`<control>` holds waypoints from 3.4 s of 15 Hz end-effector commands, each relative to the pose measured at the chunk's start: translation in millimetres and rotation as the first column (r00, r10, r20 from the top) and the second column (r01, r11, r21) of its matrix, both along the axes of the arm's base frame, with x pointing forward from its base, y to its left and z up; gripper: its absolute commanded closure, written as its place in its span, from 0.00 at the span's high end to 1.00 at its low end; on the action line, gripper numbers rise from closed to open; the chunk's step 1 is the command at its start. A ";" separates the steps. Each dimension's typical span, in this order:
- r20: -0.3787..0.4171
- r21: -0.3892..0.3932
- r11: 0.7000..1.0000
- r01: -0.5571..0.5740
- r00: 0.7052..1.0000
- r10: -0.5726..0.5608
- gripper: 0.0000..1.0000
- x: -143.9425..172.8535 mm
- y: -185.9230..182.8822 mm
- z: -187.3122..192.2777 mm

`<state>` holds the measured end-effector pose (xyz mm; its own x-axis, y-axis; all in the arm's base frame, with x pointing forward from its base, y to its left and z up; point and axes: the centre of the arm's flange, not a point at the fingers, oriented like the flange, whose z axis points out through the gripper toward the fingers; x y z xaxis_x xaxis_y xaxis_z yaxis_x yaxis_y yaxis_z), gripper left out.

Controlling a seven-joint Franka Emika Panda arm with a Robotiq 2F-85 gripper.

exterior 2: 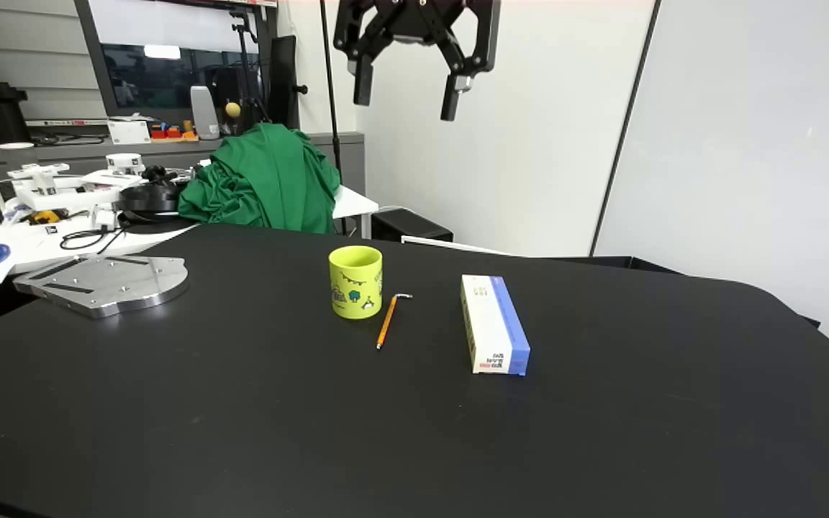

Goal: Put the orange object into the mug, then on top of the box then back into the mug.

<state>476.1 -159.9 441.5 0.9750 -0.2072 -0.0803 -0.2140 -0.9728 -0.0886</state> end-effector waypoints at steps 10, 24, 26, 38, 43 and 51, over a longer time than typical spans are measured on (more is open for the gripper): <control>0.167 -0.094 0.992 0.085 0.984 -0.069 1.00 131.7 30.4 -116.3; 0.003 -0.061 0.985 0.160 0.987 -0.160 1.00 88.8 25.7 -173.1; -0.009 -0.072 0.985 0.160 0.987 -0.161 1.00 78.5 21.0 -182.3; -0.052 -0.102 0.988 0.120 0.991 -0.126 1.00 60.1 20.4 -220.9; -0.053 -0.105 0.988 0.114 0.991 -0.120 1.00 60.1 20.7 -221.0; -0.040 -0.111 0.989 0.096 0.994 -0.101 1.00 66.4 26.6 -250.3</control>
